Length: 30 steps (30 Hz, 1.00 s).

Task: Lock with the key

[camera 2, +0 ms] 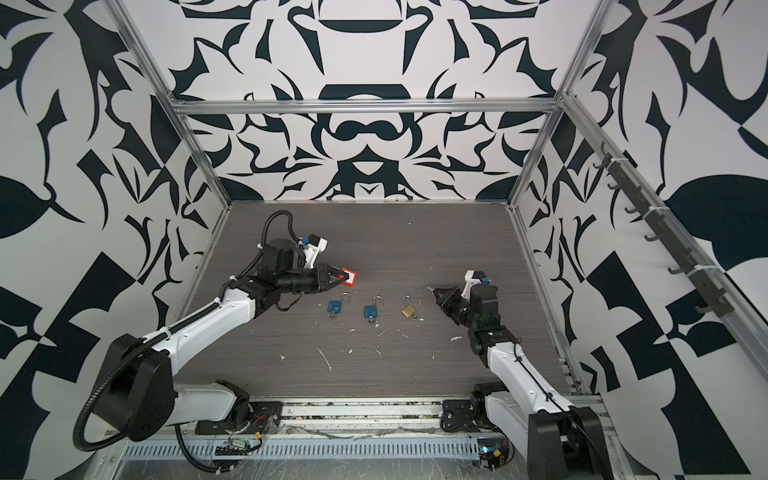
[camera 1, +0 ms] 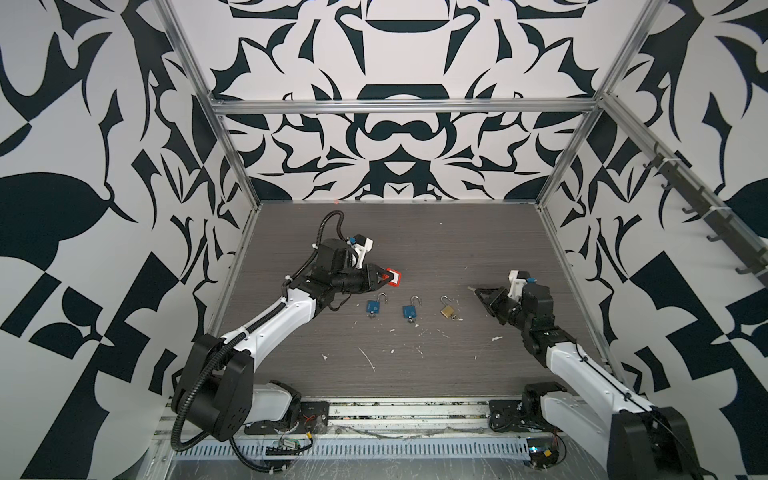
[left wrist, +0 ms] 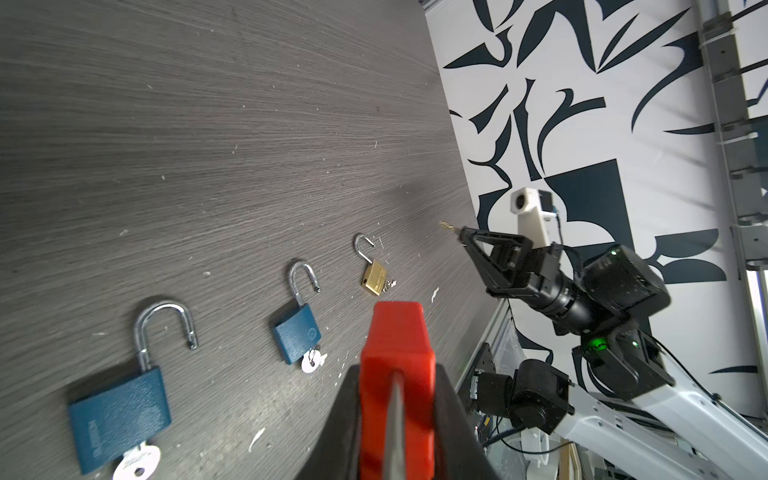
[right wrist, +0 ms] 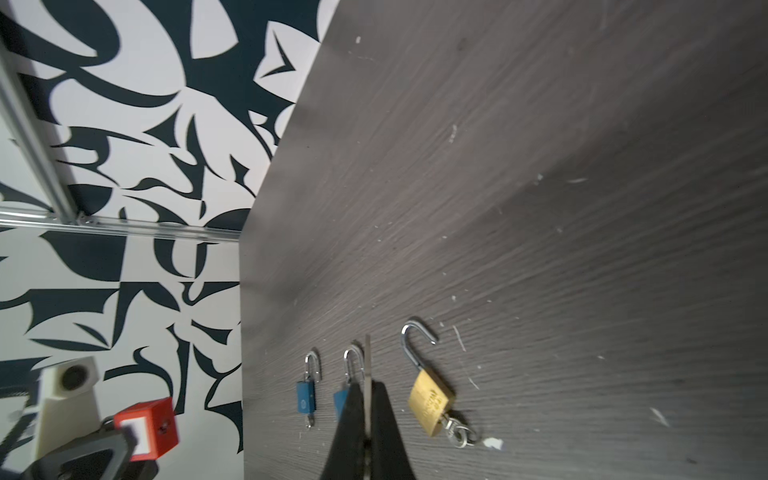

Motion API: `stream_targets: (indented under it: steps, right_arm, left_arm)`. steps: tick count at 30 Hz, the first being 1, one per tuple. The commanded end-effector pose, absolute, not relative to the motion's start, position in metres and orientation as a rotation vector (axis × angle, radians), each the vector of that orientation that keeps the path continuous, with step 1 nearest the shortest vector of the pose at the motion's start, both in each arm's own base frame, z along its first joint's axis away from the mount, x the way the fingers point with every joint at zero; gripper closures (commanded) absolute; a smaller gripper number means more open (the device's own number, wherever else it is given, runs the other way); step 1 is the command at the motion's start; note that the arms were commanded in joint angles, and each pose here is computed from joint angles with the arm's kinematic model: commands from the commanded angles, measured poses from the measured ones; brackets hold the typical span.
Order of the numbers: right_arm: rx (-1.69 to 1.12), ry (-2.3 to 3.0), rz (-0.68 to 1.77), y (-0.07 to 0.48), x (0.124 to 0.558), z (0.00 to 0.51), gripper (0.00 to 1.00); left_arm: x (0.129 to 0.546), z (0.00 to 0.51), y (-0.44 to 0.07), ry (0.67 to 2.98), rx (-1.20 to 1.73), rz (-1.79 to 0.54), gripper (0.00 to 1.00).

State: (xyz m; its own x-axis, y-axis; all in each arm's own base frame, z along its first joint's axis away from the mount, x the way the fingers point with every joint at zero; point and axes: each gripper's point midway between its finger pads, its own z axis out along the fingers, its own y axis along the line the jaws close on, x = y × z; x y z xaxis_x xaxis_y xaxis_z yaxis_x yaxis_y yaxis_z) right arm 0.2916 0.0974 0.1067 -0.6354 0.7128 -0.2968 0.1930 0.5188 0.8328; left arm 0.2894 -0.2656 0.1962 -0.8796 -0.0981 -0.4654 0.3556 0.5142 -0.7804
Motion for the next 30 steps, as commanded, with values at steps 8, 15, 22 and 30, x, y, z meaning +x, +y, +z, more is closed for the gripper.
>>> stream_targets:
  steps: [8,15,22,30]
  right_arm:
    - [0.866,2.036,0.953,0.073,0.286,0.097,1.0]
    - [0.887,2.047,0.896,0.066,0.282,0.088,1.0]
    - [0.941,2.045,0.874,0.062,0.286,0.076,1.0]
    - [0.997,2.036,0.853,0.057,0.289,0.059,1.0]
  left_arm:
    - [0.281,0.216,-0.272,2.18,0.269,-1.416,1.0]
    - [0.287,0.213,-0.281,2.175,0.282,-1.461,1.0]
    - [0.296,0.213,-0.293,2.158,0.302,-1.499,1.0]
    - [0.305,0.205,-0.315,2.177,0.345,-1.538,1.0]
